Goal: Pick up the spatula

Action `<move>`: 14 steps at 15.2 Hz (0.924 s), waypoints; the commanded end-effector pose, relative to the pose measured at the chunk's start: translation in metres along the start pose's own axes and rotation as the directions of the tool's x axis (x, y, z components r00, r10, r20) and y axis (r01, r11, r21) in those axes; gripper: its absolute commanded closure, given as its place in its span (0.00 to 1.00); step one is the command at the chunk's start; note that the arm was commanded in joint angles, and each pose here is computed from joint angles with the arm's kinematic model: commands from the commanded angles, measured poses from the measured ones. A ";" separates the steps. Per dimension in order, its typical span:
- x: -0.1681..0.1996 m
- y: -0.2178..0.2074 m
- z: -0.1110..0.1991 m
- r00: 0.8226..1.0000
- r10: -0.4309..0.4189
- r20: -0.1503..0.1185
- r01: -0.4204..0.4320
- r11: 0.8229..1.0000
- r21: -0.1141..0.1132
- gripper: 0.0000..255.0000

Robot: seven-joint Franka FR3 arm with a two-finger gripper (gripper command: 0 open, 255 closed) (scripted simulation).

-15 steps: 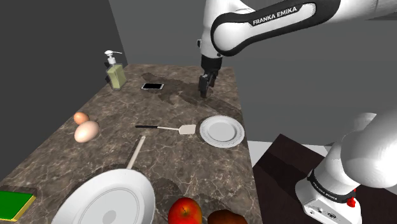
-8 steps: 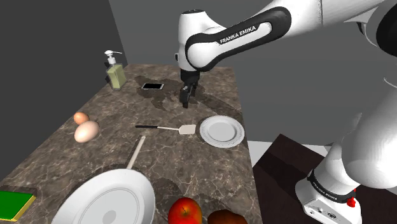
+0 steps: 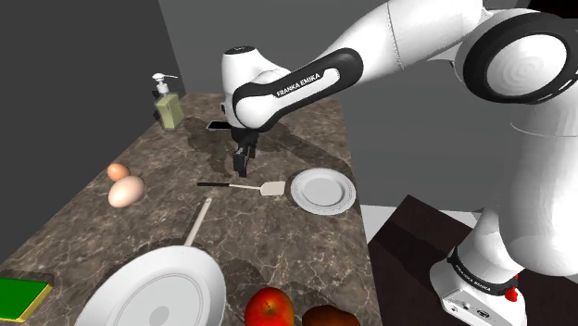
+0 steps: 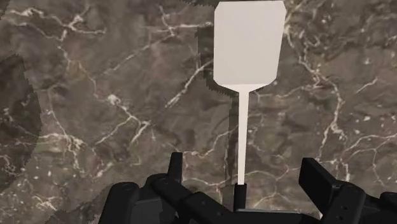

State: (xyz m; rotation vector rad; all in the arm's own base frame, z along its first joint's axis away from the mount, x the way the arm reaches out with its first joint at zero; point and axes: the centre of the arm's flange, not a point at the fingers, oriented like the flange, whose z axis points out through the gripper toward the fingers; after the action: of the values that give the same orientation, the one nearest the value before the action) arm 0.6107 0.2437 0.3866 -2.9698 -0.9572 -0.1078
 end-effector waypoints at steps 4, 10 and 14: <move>0.029 -0.016 0.031 0.998 -0.060 0.005 0.060 0.998 0.007 0.00; 0.027 -0.016 0.066 0.998 -0.060 0.005 0.060 0.998 0.007 0.00; 0.027 -0.016 0.066 0.998 -0.060 0.005 0.060 0.998 0.007 1.00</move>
State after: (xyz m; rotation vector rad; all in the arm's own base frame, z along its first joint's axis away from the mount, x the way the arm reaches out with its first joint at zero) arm 0.6268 0.2752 0.3231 -2.9372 -1.0447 -0.0967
